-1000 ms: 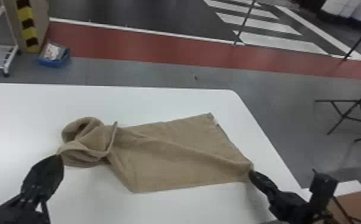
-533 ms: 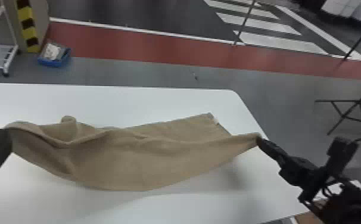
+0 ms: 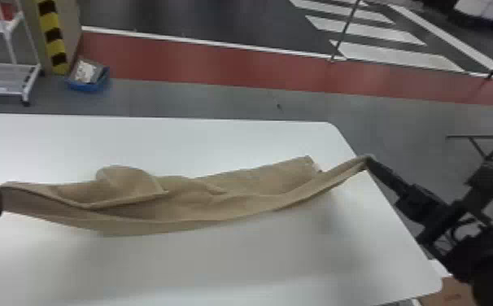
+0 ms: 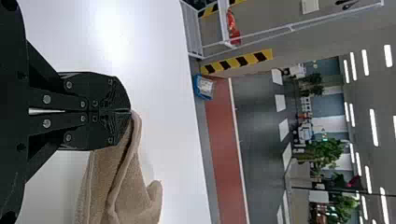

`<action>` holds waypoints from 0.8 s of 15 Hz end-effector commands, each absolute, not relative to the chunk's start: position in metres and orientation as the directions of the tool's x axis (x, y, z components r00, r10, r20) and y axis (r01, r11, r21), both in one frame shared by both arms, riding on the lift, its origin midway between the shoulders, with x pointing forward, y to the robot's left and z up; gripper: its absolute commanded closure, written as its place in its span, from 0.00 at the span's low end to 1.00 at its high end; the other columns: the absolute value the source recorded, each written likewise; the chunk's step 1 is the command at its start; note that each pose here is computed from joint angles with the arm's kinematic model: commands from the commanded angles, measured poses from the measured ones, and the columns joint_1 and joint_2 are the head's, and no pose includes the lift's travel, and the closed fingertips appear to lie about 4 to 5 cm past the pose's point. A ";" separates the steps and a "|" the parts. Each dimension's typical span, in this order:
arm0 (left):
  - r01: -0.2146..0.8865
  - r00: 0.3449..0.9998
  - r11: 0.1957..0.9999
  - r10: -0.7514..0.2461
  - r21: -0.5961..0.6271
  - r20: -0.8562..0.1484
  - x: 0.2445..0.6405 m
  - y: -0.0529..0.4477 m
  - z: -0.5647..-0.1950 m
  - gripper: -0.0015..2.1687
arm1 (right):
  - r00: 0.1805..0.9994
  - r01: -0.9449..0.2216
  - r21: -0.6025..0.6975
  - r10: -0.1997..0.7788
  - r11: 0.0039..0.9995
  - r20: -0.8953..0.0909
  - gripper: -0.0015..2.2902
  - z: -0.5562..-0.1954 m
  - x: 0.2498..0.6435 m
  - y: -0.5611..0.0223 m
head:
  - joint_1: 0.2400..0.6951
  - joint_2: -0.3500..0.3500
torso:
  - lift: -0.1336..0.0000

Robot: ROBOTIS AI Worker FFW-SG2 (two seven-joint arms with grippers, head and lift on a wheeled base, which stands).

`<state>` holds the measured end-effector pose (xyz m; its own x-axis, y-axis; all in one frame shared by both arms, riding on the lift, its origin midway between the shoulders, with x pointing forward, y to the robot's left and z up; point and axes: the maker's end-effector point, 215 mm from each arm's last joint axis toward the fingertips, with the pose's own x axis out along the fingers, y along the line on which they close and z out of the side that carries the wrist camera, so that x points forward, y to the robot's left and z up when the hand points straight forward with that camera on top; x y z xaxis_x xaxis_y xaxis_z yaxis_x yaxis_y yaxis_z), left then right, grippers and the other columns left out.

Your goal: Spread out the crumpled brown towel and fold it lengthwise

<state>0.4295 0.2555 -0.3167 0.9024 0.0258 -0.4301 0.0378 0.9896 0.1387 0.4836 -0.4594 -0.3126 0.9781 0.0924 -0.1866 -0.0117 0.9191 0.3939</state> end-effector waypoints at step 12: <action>-0.164 0.910 0.985 0.168 0.043 -0.379 0.644 0.342 -0.264 0.57 | 0.980 -0.132 0.276 0.083 0.952 0.183 0.72 -0.178 0.677 -0.408 | 0.69 0.40 | 0.04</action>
<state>0.6213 0.3407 -0.2848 0.8928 0.1750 -0.4151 -0.1601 0.9846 0.0708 0.6627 -0.4118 -0.1961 0.9851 0.0806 0.1517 -0.1233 0.9465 0.2982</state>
